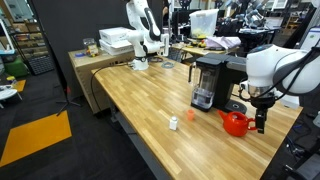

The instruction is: Move the kettle to the left

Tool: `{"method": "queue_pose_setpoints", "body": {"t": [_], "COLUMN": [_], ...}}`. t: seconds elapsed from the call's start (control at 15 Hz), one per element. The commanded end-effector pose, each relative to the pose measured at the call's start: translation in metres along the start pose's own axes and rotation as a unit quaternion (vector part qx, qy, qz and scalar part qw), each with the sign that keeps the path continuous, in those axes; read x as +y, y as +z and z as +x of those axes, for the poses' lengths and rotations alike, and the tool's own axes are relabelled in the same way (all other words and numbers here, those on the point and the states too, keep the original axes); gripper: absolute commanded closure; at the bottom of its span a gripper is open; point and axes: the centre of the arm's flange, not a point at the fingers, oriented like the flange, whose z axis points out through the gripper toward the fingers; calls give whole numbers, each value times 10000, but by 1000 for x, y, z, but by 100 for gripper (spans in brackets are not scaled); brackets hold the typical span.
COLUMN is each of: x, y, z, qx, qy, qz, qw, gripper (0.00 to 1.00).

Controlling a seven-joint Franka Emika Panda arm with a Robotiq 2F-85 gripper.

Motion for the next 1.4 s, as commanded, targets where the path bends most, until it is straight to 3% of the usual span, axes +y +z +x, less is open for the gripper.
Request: {"method": "queue_pose_setpoints", "body": {"t": [0.0, 0.47, 1.33], "x": [7, 11, 22], "y": [-3, -17, 1], "z": [7, 14, 26], "qx": [17, 128, 4], "qy": [207, 338, 240], "qz": [-184, -329, -206], "qw": [9996, 9988, 9995], "gripper": [0, 0, 0]}}
